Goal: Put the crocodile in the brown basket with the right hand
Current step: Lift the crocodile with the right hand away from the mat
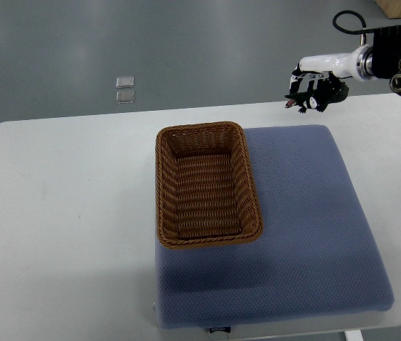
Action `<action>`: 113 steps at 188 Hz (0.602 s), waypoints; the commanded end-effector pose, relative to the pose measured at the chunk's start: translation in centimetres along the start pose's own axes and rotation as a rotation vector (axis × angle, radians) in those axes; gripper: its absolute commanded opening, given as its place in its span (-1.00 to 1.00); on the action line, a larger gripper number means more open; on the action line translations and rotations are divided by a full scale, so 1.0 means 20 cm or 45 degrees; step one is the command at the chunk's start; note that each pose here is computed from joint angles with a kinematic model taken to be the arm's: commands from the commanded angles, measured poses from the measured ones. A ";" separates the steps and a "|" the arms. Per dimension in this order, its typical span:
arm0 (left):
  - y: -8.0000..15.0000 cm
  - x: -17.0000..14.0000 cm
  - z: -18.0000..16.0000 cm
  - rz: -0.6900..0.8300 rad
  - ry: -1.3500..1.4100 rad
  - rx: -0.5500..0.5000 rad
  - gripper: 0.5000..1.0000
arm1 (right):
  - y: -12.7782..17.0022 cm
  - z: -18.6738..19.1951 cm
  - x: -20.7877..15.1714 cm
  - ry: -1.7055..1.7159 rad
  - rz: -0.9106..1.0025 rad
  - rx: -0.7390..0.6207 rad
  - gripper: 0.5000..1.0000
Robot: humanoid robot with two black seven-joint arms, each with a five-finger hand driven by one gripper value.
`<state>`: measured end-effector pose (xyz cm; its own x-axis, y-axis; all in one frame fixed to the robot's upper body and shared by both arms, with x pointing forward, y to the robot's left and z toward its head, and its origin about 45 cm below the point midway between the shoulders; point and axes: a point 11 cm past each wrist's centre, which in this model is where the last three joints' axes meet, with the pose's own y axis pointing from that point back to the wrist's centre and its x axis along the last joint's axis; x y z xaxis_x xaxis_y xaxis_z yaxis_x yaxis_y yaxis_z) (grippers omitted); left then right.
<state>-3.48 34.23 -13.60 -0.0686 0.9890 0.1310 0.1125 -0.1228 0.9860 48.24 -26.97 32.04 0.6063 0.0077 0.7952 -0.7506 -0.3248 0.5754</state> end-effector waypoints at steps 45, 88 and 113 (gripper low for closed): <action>0.00 0.00 0.00 0.002 -0.010 0.000 1.00 | 0.09 -0.14 0.14 0.089 0.037 0.075 -1.00; 0.00 0.00 0.01 -0.001 -0.008 -0.002 1.00 | -0.03 -0.50 0.13 0.163 0.019 0.241 -1.00; 0.00 0.00 0.01 0.001 -0.002 -0.003 1.00 | -0.12 -0.73 0.06 0.188 -0.019 0.343 -1.00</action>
<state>-3.31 34.18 -13.60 -0.0629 0.9896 0.1295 0.1107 -0.1221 0.9863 47.40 -15.83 35.18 0.5534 0.1256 0.8234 -0.6713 -0.5179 0.5302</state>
